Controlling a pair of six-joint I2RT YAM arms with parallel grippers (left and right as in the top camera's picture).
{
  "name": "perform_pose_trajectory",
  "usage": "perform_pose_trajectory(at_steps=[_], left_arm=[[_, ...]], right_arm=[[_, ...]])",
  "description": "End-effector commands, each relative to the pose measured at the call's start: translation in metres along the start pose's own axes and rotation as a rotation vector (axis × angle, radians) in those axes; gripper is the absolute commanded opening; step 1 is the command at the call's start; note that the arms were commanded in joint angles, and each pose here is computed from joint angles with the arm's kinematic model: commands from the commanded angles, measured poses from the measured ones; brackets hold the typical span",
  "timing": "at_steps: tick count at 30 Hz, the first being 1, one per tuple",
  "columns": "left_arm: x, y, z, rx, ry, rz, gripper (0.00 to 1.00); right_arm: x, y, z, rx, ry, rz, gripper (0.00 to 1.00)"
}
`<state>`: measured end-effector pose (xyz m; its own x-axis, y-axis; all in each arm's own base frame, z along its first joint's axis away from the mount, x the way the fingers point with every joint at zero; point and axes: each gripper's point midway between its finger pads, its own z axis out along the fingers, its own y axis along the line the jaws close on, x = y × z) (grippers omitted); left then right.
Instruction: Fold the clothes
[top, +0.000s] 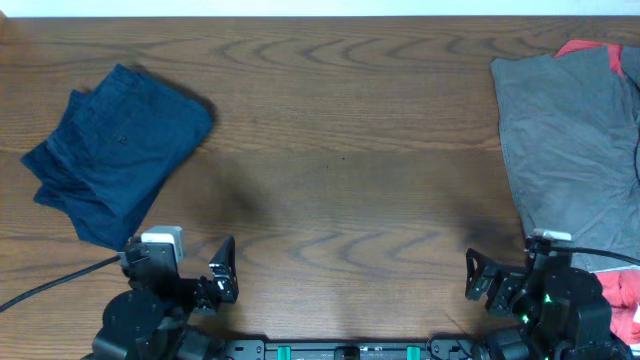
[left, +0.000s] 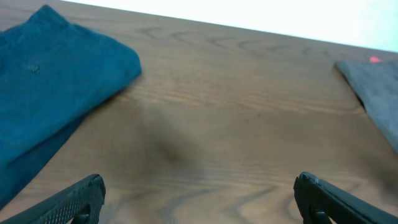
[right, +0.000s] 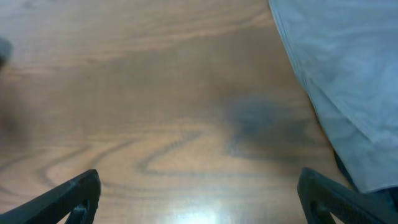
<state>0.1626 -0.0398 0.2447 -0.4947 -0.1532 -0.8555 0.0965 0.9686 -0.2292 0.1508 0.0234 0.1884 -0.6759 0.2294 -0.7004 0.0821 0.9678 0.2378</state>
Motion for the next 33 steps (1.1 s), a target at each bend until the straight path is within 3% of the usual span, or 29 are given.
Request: perform_pose_trajectory(at_steps=[1, 9, 16, 29, 33], left_arm=[[0.006, 0.004, 0.000, -0.016, 0.021, 0.023, 0.98], [0.017, 0.008, 0.000, -0.032, 0.065, 0.032, 0.98], [0.017, 0.008, 0.000, -0.032, 0.067, 0.032, 0.98], [0.017, 0.008, 0.000, -0.032, 0.067, 0.032, 0.98], [0.017, 0.008, 0.000, -0.032, 0.067, 0.032, 0.98]], right_arm=[[0.006, -0.003, 0.000, 0.014, 0.021, -0.001, 0.99], [-0.006, -0.010, -0.007, 0.026, -0.098, 0.021, 0.99], [-0.032, 0.008, 0.014, -0.079, -0.381, -0.201, 0.99], [-0.063, 0.019, 0.065, -0.112, -0.782, -0.336, 0.99], [-0.056, 0.018, 0.074, -0.100, -0.767, -0.371, 0.99]])
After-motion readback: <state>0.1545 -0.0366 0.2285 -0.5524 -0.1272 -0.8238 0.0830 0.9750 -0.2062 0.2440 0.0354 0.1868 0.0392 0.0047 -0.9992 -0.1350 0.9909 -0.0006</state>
